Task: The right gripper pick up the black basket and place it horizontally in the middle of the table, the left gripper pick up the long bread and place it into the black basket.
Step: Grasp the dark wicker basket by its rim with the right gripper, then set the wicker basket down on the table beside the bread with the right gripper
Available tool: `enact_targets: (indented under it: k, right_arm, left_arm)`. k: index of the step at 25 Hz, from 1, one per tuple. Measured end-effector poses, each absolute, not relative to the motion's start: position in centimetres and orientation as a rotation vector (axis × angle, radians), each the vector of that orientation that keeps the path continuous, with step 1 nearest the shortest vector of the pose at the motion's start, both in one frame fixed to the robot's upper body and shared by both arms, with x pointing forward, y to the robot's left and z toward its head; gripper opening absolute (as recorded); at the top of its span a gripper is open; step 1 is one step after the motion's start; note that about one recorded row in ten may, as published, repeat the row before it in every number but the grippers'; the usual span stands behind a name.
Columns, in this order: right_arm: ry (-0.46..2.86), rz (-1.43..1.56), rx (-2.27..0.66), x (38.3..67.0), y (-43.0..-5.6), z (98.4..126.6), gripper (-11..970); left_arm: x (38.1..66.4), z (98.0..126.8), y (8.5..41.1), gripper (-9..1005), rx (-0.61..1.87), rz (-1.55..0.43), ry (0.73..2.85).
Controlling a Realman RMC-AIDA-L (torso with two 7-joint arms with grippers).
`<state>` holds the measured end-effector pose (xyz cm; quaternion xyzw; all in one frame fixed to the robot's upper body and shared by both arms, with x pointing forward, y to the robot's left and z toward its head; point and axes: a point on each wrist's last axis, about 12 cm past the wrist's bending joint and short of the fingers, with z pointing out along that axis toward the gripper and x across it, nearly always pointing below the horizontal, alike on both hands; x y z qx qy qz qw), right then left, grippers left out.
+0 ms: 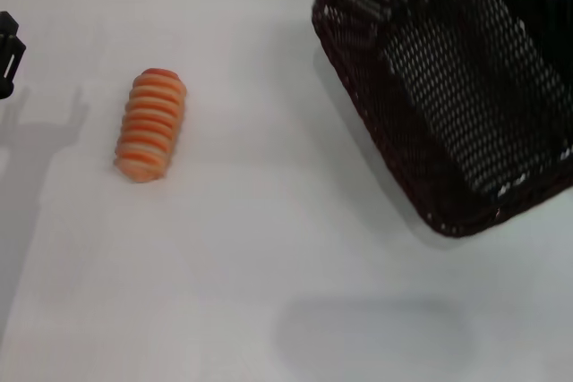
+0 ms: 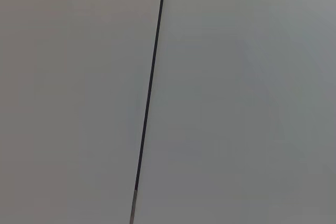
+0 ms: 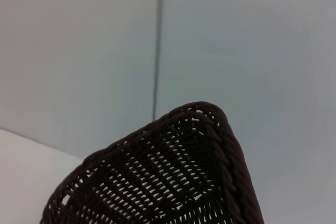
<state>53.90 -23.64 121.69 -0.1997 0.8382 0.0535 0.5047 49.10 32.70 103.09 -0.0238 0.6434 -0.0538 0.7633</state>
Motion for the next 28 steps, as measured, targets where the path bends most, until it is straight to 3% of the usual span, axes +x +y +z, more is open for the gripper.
enact_targets:
  k: [11,19,28]
  right_arm:
    - [1.740,0.092,-0.927,54.2,-19.2,126.2,186]
    - [1.709,0.274,-1.185,54.2,-17.4,126.8,187]
    - [1.703,0.455,-1.352,53.9,-17.8,128.0,187]
  left_arm:
    - [49.2,102.7,32.6,763,-0.057,-0.115,1.433]
    - [49.6,102.4,32.7,762,-0.084,-0.107,1.468]
    - [50.3,102.2,32.8,762,-0.111,-0.097,1.494]
